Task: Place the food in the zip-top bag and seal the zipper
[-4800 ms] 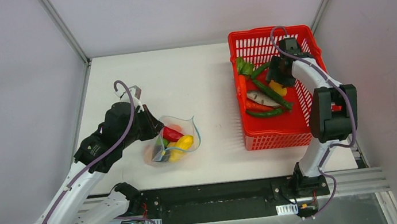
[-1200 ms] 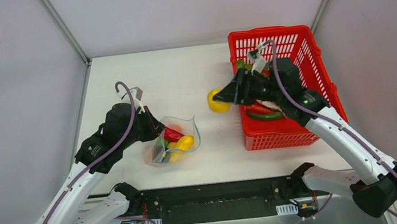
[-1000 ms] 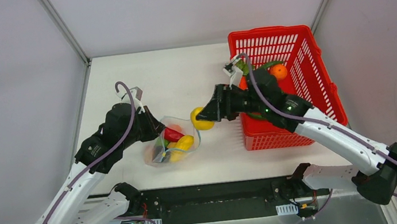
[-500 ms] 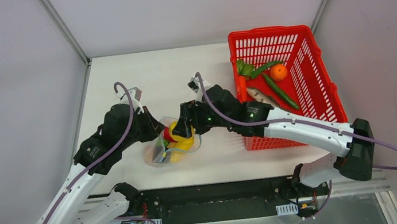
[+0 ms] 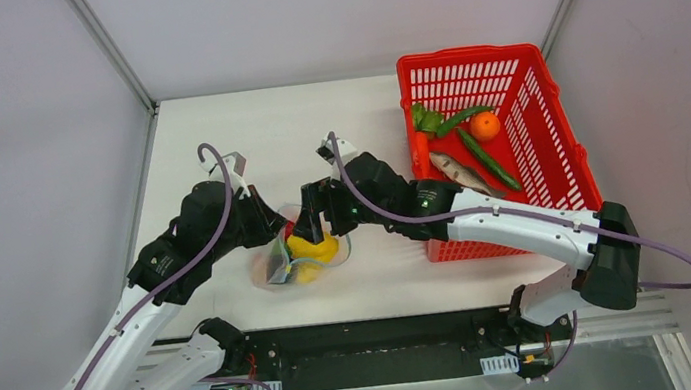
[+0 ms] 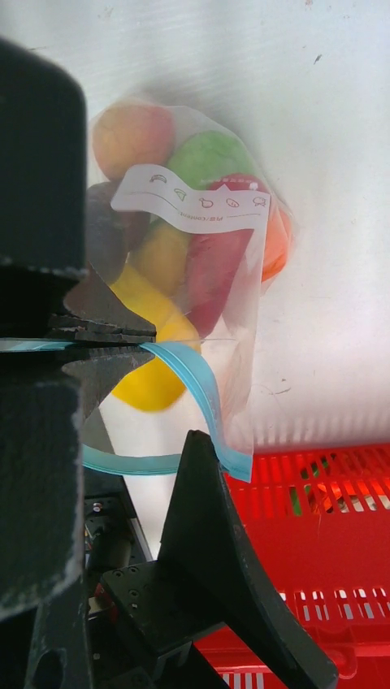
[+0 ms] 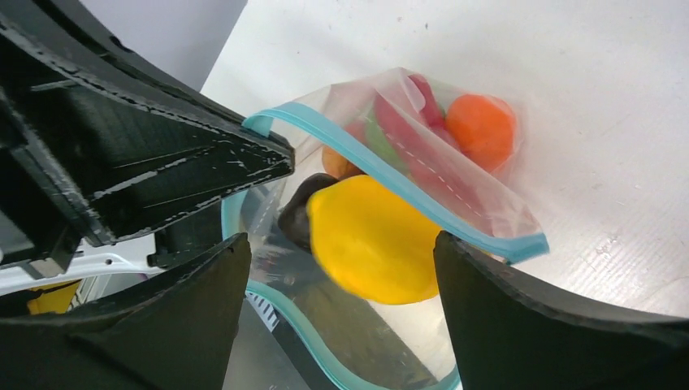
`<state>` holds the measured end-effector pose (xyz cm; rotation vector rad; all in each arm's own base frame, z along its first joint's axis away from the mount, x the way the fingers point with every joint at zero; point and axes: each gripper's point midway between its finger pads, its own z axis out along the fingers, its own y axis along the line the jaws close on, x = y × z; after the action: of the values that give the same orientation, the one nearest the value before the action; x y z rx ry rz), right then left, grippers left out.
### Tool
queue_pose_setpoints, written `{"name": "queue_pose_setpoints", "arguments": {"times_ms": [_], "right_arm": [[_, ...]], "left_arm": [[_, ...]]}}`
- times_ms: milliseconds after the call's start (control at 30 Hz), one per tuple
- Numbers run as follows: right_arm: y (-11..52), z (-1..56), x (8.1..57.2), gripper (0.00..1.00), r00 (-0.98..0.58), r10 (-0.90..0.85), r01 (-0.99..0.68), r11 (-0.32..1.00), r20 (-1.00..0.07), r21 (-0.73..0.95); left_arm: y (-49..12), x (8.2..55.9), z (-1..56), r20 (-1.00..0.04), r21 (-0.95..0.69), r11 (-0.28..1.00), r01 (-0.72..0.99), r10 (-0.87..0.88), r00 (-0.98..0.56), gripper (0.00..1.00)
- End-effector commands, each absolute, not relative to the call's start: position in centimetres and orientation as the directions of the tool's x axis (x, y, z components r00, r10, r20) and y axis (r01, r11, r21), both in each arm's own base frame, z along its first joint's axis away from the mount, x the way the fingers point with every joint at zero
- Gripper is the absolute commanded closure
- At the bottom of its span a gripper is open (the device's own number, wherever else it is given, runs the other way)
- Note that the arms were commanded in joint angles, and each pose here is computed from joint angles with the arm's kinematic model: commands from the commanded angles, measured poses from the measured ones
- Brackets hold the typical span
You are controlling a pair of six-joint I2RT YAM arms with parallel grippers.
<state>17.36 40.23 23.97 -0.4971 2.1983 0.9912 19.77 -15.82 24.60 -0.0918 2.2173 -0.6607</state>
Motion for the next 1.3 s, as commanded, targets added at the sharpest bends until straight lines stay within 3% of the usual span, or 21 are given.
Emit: {"name": "queue_pose_setpoints", "arguments": {"times_ms": [0, 233, 367, 567, 733, 967, 1167, 1267], "right_arm": [[41.7, 28.1, 17.1, 0.14, -0.670, -0.007, -0.623, 0.550, -0.743, 0.556], [41.2, 30.3, 15.5, 0.19, -0.677, 0.002, -0.648, 0.472, -0.736, 0.598], [39.2, 32.3, 15.1, 0.27, -0.654, 0.052, -0.653, 0.465, -0.754, 0.598], [33.2, 32.6, 17.8, 0.29, -0.571, 0.198, -0.540, 0.641, -0.797, 0.546], [28.9, 28.6, 20.0, 0.29, -0.607, 0.162, -0.362, 0.815, -0.778, 0.452], [26.8, 23.7, 19.8, 0.24, -0.723, 0.025, -0.297, 0.891, -0.691, 0.343], [19.8, 22.7, 22.5, 0.22, -0.677, 0.096, -0.029, 0.987, -0.730, 0.157], [20.3, 23.6, 22.1, 0.20, -0.684, 0.086, -0.104, 0.971, -0.725, 0.214]], "left_arm": [[-15.5, 20.3, 27.2, -0.708, -0.526, 0.838, 0.145, -0.337, -0.621, 1.00], [-15.5, 20.3, 27.0, -0.707, -0.522, 0.841, 0.142, -0.333, -0.624, 1.00], [-15.2, 20.4, 27.1, -0.715, -0.508, 0.850, 0.138, -0.328, -0.617, 1.00], [-15.0, 20.4, 27.0, -0.718, -0.504, 0.853, 0.132, -0.330, -0.613, 1.00], [-15.1, 20.5, 27.0, -0.718, -0.505, 0.853, 0.133, -0.329, -0.614, 1.00], [-15.1, 20.4, 27.0, -0.717, -0.500, 0.855, 0.136, -0.321, -0.619, 1.00], [-15.1, 20.2, 27.1, -0.715, -0.502, 0.853, 0.139, -0.320, -0.621, 1.00], [-15.1, 20.2, 27.2, -0.717, -0.502, 0.853, 0.142, -0.320, -0.619, 1.00]]}}
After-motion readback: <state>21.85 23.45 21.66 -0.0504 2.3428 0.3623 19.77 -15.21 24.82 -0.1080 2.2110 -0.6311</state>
